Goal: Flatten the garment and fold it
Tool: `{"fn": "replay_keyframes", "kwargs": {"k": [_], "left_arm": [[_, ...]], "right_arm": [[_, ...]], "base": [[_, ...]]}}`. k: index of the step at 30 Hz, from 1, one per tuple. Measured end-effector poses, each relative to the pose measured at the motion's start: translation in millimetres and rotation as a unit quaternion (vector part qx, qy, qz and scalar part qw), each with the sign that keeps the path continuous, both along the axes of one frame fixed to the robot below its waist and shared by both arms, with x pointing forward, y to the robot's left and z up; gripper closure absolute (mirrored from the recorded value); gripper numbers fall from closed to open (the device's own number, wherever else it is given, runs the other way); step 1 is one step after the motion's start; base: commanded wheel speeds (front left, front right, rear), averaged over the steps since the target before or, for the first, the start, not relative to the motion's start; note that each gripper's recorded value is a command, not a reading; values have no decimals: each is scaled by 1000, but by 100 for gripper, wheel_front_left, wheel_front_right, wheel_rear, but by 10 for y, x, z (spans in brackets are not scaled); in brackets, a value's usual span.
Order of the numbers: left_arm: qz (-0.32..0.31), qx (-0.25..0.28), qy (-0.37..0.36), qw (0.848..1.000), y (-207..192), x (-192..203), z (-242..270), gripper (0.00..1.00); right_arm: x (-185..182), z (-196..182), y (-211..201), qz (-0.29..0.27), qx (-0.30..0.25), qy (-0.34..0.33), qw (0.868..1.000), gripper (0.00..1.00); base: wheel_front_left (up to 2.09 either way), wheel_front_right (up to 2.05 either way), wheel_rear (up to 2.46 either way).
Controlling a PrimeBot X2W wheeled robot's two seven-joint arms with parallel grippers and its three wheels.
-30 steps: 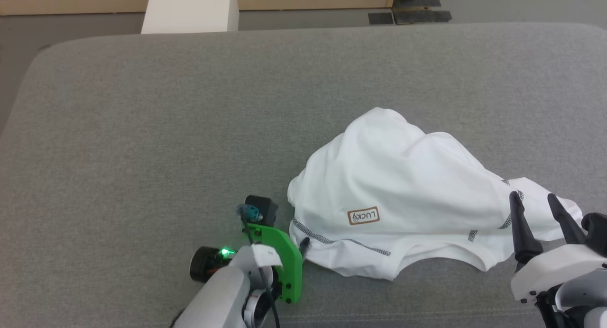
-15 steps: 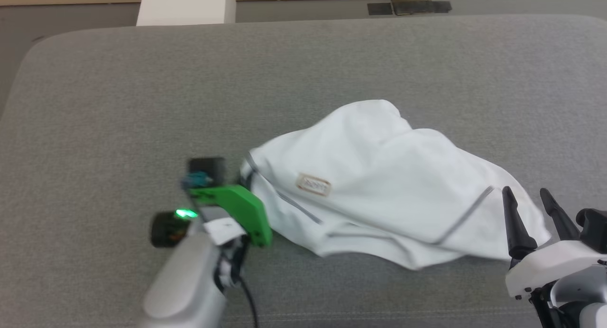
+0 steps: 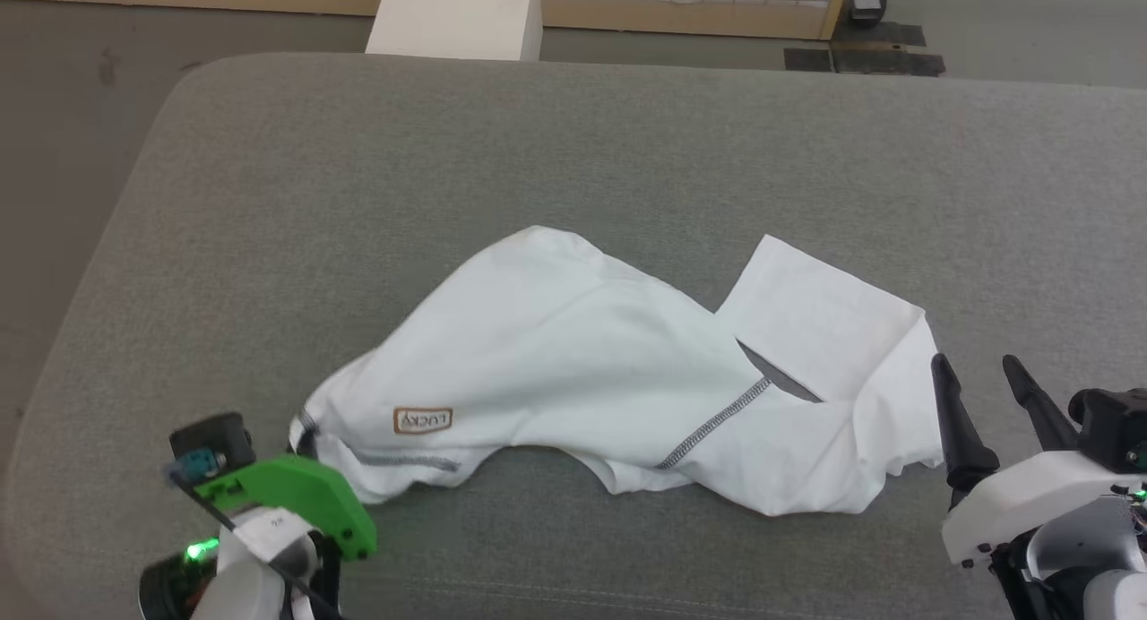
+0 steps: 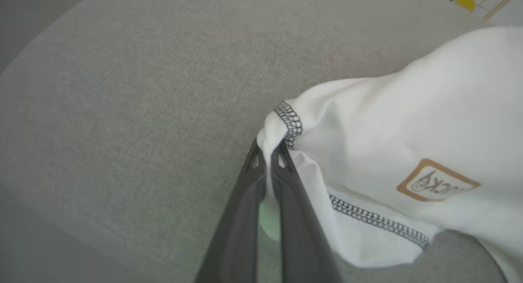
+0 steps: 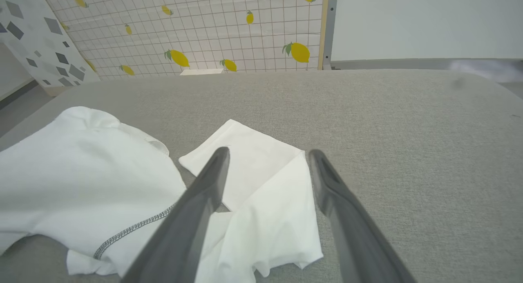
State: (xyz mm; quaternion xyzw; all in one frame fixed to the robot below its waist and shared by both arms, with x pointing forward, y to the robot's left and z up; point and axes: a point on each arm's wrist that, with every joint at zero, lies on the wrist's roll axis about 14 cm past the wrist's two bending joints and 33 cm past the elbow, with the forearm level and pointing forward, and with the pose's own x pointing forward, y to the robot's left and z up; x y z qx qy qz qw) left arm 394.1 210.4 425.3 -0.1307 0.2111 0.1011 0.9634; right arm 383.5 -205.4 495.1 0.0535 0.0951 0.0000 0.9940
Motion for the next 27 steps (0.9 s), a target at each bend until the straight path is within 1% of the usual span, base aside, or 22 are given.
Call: {"fn": "replay_keyframes", "kwargs": {"k": [1,2,4,6,8,12,14,18,22,24,27], "left_arm": [[2,-8,14,1000,0,-88,-65,6],[4,-14,23,1000,3,-171,-110,0],[10,-27,20,999,9,-252,-112,0],[27,-48,-19,998,19,-257,12,0],[38,-50,-72,995,50,-227,182,0],[58,-24,-170,983,175,-226,470,0],[61,-5,-191,980,209,-242,530,0],[55,21,-220,974,230,-183,682,0],[50,43,-271,960,246,-80,1005,0],[51,46,-277,958,266,-73,1037,0],[54,57,-270,960,327,-94,997,0]], "right_arm": [[13,1,48,7,-2,1,1000,0],[30,6,104,16,-2,2,1000,0],[68,13,246,38,-7,3,999,0],[147,67,458,68,-12,-4,998,0],[247,155,682,100,-16,-17,995,0],[496,321,1212,176,-19,-39,983,0],[634,344,1446,213,-29,-37,976,0],[903,375,1841,267,-41,-27,963,0],[1098,149,2184,314,-63,36,947,0],[1153,-59,2294,331,-78,86,936,0],[1245,-362,2323,340,-111,156,921,0]], "base": [[0,0,0],[0,0,0],[0,0,0],[0,0,0],[0,0,0],[0,0,0],[0,0,0],[0,0,0],[0,0,0],[0,0,0],[0,0,0]]}}
